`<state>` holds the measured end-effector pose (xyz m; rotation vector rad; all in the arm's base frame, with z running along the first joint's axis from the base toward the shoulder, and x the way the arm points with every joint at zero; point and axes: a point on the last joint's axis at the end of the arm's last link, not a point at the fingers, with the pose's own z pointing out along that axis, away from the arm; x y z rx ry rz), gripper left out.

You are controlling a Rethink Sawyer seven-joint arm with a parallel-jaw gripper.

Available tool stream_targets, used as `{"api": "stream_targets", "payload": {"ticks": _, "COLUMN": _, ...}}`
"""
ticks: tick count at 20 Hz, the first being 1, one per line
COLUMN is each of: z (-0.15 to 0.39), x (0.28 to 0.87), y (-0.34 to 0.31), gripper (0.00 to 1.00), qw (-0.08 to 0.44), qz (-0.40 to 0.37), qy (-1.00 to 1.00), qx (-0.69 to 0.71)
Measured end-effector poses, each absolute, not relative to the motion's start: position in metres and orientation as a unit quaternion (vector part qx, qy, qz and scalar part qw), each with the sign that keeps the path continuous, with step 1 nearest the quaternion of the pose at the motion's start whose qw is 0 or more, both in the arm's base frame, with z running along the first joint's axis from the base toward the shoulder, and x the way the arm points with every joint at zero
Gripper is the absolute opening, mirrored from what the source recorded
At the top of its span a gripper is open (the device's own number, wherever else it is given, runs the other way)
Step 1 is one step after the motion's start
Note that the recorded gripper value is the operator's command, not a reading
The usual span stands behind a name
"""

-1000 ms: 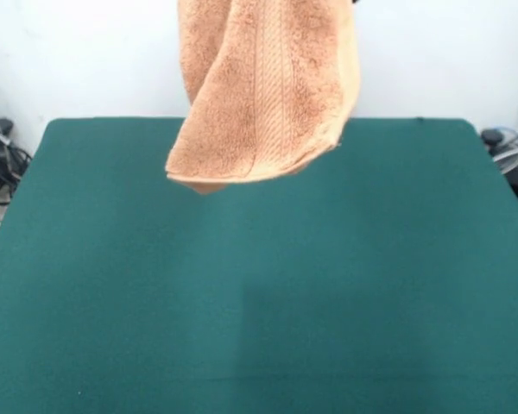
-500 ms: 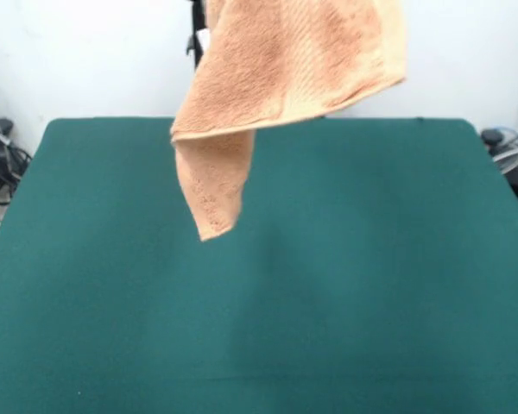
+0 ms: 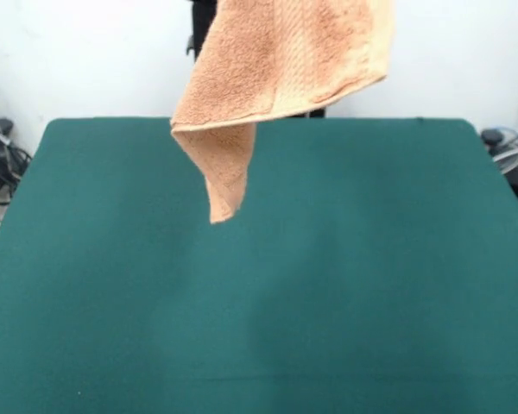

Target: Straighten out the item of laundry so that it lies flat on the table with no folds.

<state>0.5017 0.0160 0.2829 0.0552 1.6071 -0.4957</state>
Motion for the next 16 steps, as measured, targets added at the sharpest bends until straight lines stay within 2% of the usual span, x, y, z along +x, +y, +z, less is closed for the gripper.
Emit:
{"api": "stream_targets", "payload": {"ticks": 13, "z": 0.256, "x": 0.48, "y": 0.012, "gripper": 0.0, "qw": 0.642, "qz": -0.237, "qy": 0.728, "qx": 0.036}}
{"api": "stream_targets", "payload": {"ticks": 14, "z": 0.253, "x": 0.477, "y": 0.011, "gripper": 1.0, "qw": 0.638, "qz": -0.24, "qy": 0.731, "qx": 0.039}}
{"api": "stream_targets", "payload": {"ticks": 16, "z": 0.253, "x": 0.477, "y": 0.011, "gripper": 1.0, "qw": 0.638, "qz": -0.24, "qy": 0.731, "qx": 0.039}}
